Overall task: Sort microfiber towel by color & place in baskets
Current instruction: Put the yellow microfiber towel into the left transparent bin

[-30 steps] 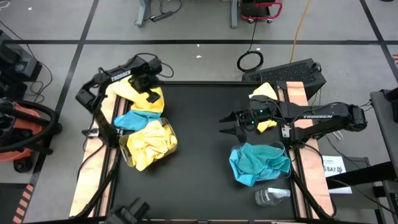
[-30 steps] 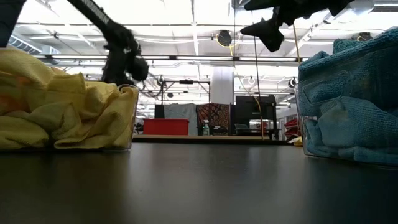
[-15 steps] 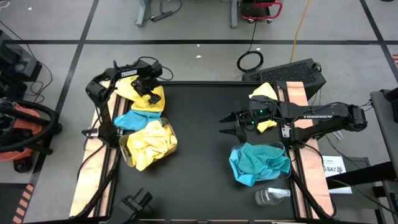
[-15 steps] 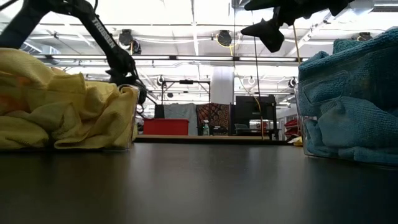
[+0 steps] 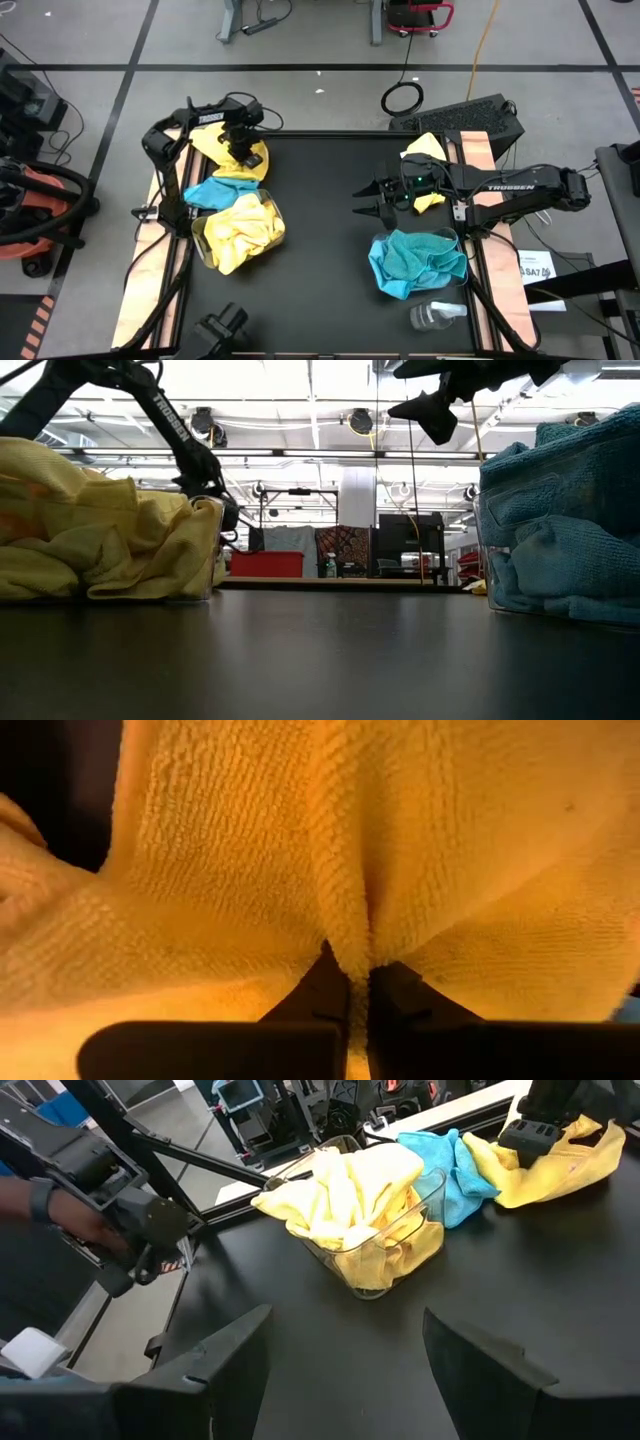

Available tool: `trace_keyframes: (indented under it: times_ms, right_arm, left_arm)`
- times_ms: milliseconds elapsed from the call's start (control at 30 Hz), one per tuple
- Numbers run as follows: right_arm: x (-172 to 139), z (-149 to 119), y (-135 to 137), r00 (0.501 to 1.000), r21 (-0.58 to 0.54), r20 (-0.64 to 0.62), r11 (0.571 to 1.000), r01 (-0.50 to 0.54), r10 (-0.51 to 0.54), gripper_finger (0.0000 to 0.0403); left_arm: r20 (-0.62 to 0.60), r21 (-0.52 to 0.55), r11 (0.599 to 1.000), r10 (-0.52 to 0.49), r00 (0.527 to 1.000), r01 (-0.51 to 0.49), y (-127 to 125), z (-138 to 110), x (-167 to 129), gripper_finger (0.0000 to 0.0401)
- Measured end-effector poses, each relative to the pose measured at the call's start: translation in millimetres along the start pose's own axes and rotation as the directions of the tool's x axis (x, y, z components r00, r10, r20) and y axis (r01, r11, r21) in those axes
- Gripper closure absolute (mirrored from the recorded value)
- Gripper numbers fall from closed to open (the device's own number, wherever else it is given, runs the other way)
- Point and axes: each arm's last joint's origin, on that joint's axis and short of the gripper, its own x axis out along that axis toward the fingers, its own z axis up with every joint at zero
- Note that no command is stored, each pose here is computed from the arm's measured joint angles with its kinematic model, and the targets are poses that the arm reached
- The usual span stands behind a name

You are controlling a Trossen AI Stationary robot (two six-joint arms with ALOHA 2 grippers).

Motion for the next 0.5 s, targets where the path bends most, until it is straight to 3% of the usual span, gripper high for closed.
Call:
trace_keyframes:
  times_ms: [200, 500]
  right_arm:
    - [0.0, 0.1, -0.1, 1.000, -0.001, 0.001, 1.000, 0.001, -0.001, 0.0154]
    - [-1.6, 2.9, -6.2, 1.000, -0.034, 0.018, 0.999, 0.026, -0.025, 0.0154]
  left_arm:
    - [0.051, 0.063, 0.998, 0.009, 0.999, -0.012, -17.7, -0.4, -37.9, 0.0395]
    - [0.355, 0.155, 0.983, 0.034, 0.934, -0.095, -53.0, -11.2, -143.2, 0.0396]
